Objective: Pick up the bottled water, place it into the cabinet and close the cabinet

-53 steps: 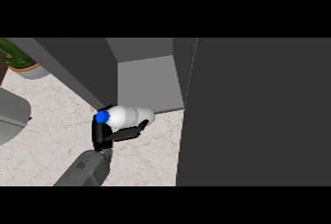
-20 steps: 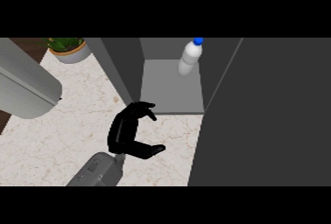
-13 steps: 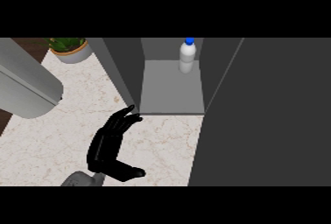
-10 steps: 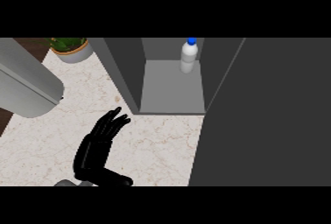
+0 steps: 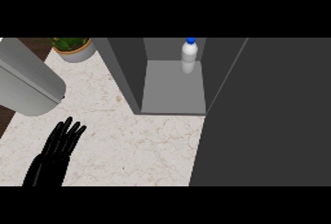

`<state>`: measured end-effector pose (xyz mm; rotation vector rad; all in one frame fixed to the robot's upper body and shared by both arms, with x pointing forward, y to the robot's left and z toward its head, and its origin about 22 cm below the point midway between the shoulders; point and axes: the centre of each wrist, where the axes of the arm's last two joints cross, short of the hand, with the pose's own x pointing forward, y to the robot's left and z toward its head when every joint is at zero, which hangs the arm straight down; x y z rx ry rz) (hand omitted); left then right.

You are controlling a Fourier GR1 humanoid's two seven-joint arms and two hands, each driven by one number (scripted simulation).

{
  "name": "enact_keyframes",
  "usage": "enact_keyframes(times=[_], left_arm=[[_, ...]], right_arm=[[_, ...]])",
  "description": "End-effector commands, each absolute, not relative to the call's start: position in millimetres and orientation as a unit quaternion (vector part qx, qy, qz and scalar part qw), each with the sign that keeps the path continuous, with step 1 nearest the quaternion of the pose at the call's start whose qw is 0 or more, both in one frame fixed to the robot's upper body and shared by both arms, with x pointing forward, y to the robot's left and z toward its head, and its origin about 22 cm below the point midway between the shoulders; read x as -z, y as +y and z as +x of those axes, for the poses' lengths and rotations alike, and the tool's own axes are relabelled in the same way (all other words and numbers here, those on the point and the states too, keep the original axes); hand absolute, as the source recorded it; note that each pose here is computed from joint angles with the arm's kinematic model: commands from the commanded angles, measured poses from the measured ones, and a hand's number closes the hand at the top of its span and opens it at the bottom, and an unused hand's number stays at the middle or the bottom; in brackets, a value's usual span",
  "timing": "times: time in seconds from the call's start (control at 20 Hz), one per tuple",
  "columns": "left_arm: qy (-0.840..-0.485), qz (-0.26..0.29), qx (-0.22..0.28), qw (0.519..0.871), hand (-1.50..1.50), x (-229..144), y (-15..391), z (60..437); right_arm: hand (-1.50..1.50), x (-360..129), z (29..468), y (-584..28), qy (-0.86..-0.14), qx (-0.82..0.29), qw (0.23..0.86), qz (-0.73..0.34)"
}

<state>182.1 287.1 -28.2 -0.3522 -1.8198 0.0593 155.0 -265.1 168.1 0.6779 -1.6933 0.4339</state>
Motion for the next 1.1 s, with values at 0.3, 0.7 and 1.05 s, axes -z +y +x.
enact_keyframes(times=[0.3,0.7,1.05], left_arm=[[-0.800,-0.144,0.011,0.583,-1.50,2.7,321.7,160.8],[-0.799,-0.137,0.009,0.586,-1.50,-13.8,342.8,153.2],[-0.797,-0.140,0.019,0.587,-1.50,-40.5,356.7,155.3]], right_arm=[[1.50,-206.4,130.7,-199.2,-0.748,-0.265,0.522,0.311],[1.50,-205.7,153.1,-136.6,-0.723,-0.280,0.529,0.344],[1.50,-208.5,153.4,-41.6,-0.724,-0.277,0.534,0.338]])
